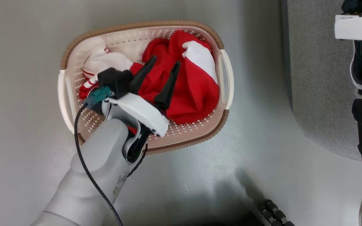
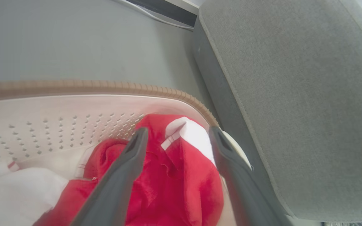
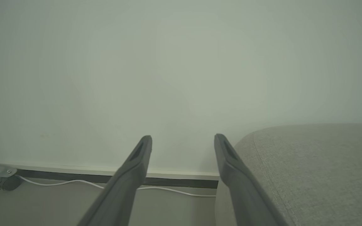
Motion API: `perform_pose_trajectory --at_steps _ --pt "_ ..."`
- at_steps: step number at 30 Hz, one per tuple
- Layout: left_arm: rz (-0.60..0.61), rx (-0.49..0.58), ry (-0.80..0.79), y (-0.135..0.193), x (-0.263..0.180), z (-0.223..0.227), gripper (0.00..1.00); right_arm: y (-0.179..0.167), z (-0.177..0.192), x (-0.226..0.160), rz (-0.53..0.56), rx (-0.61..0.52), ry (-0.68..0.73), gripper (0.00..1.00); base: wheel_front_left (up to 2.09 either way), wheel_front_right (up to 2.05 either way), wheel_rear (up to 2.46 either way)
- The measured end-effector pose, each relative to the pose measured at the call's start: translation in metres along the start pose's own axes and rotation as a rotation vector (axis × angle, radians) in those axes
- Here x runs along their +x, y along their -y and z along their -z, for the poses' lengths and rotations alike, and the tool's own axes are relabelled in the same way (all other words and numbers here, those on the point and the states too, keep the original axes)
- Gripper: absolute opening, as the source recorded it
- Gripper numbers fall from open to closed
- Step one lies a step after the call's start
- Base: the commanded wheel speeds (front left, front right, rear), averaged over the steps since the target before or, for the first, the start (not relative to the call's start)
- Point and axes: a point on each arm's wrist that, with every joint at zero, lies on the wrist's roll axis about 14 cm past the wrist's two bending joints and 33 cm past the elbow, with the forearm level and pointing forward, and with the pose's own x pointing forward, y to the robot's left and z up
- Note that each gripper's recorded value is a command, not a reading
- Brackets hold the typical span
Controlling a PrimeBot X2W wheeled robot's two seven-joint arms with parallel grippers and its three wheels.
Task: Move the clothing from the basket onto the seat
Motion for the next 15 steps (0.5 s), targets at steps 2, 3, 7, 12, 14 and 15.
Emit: perform_pose_trajectory --at_steps 2,3,7,12,14,15 --pt "0.018 -0.049 -0.007 0.005 0.009 0.004 1.00 0.001 0.003 0.001 -0.001 -0.005 0.001 1.00 0.00 0.00 0.00" --pt "0.038 -0.058 -0.016 0.009 0.013 0.007 1.00 0.001 0.005 0.001 -0.002 -0.008 -0.003 1.00 0.00 0.00 0.00" --pt "0.109 -0.041 -0.045 0.026 0.029 0.015 1.00 0.005 0.016 -0.001 0.001 -0.018 -0.027 1.00 0.00 0.00 0.00" --pt "0.113 -0.012 -0.098 0.021 0.042 0.030 1.00 0.007 0.022 -0.005 0.006 -0.023 -0.043 1.00 0.00 0.00 0.00" --pt "0.106 -0.001 -0.123 0.017 0.046 0.037 1.00 0.010 0.024 -0.006 0.013 -0.022 -0.047 1.00 0.00 0.00 0.00" --pt "0.103 0.001 -0.135 0.015 0.047 0.041 1.00 0.011 0.025 -0.007 0.018 -0.019 -0.049 1.00 0.00 0.00 0.00"
